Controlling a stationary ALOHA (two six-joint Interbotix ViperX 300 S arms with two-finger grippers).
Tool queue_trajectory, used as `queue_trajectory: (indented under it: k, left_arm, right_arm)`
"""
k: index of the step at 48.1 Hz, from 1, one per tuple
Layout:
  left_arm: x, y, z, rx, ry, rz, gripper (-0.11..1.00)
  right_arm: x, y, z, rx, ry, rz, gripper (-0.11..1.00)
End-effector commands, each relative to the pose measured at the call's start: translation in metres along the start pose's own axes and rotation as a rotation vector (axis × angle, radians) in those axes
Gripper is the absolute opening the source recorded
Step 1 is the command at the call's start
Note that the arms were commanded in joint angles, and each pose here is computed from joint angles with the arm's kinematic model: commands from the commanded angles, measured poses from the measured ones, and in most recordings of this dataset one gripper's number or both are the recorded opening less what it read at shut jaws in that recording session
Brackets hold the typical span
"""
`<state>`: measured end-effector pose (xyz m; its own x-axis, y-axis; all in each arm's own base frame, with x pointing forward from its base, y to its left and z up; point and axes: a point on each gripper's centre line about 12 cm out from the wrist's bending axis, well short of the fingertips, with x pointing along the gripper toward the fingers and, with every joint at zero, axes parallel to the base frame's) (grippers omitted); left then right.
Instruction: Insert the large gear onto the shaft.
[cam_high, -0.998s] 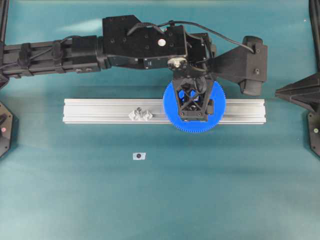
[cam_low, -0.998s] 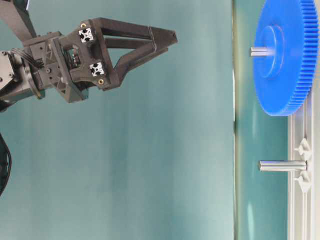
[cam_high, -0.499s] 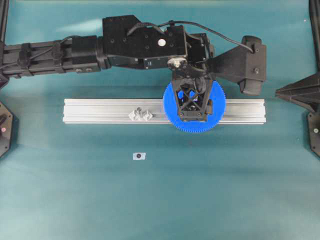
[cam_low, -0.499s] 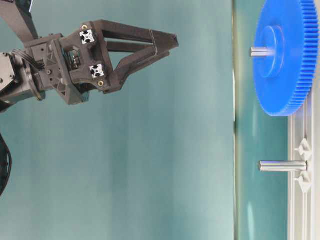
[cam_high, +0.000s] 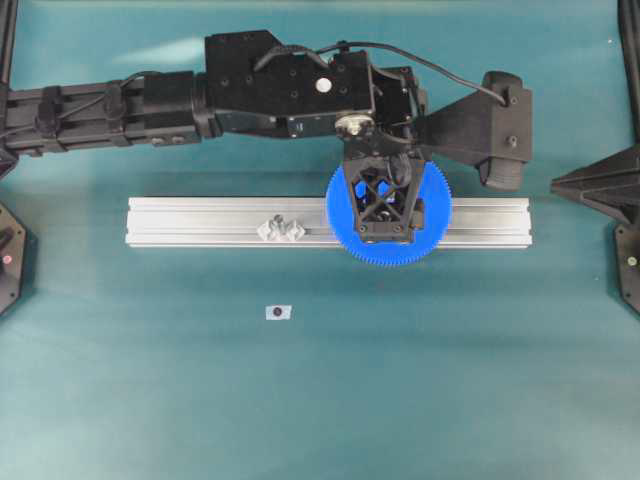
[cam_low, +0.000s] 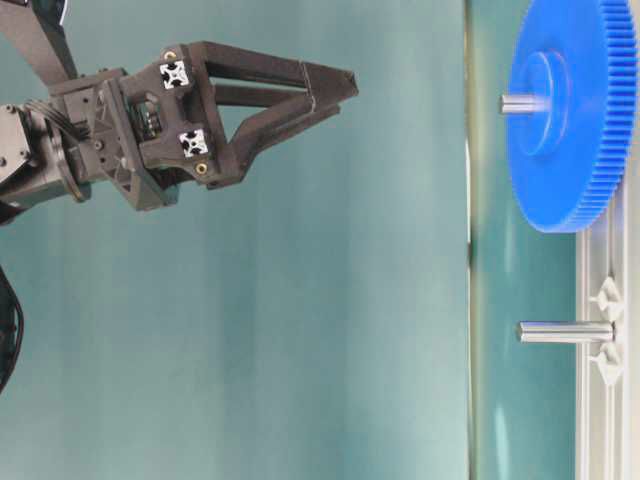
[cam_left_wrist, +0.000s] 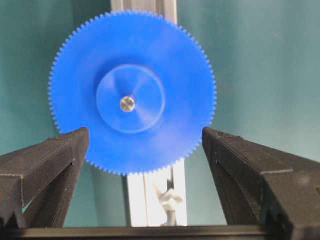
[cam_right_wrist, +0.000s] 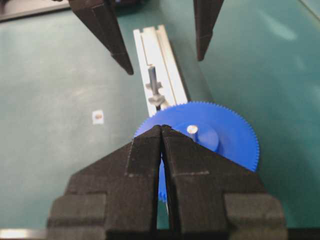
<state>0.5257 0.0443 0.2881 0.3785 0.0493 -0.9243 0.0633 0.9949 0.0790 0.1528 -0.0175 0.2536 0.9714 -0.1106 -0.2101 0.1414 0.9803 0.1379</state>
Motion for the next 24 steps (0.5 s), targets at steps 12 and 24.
queue_trajectory:
  k: [12, 24]
  left_arm:
    - [-0.0216, 0.0, 0.0061, 0.001, -0.05, 0.008, 0.92]
    - [-0.0207, -0.0001, 0.0061, -0.001, -0.048, 0.008, 0.92]
  right_arm:
    - [0.0005, 0.0002, 0.003, 0.013, -0.006, 0.0, 0.07]
    - [0.0005, 0.0002, 0.0028, 0.013, -0.005, -0.001, 0.07]
